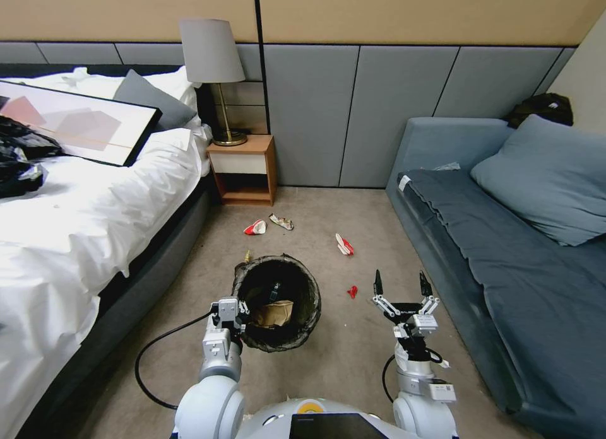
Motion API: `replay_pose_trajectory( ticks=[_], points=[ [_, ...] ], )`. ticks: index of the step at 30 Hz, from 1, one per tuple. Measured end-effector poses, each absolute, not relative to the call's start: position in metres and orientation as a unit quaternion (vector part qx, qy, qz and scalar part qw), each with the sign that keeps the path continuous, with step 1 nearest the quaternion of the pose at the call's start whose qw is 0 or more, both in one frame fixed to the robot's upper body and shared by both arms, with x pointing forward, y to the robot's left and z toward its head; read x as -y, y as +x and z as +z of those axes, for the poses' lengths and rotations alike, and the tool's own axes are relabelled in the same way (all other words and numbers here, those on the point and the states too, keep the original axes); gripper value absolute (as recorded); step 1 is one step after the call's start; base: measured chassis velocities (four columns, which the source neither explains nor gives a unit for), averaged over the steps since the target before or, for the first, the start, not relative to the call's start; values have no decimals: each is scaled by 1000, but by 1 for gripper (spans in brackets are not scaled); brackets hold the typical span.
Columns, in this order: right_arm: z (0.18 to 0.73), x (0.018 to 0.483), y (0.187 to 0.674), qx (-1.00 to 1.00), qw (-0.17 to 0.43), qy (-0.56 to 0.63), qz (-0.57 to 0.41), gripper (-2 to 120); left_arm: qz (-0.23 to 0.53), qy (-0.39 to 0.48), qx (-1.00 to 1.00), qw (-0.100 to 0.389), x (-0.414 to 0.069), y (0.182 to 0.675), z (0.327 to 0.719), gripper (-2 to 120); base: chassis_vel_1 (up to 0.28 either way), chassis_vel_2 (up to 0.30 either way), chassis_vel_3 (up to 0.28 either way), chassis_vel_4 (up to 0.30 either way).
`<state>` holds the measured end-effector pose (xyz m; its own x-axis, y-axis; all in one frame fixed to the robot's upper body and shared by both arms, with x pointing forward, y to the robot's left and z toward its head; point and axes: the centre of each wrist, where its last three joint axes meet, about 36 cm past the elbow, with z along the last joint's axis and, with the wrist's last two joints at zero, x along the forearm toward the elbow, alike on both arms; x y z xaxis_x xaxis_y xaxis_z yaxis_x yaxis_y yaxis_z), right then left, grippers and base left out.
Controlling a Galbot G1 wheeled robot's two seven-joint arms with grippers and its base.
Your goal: Pick up the trash bin, then pick up the garbage from the floor and place it into the trash bin.
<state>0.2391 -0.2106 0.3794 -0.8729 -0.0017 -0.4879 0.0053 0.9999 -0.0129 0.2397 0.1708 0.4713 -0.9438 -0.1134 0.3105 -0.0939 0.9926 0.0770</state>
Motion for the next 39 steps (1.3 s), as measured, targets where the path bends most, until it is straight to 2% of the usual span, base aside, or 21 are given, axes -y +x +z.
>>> replay_pose_trajectory(
  ticks=[26,29,32,36,39],
  points=[
    [384,211,244,-964,263,-14,-29,100,-34,47,986,157,-172,239,471,0,-2,2,2,-1],
    [385,211,245,-964,264,-15,-29,100,-59,15,988,142,-178,237,468,0,0,0,0,0],
    [386,211,245,-964,264,-16,-30,100,-58,20,988,145,-178,237,468,0,0,0,0,0],
    [388,211,247,-963,266,-17,-31,100,-100,-52,987,114,-189,234,464,0,0,0,0,0],
    [389,210,250,-963,266,-20,-31,100,-107,-62,986,108,-192,235,464,0,0,0,0,0]
  ],
)
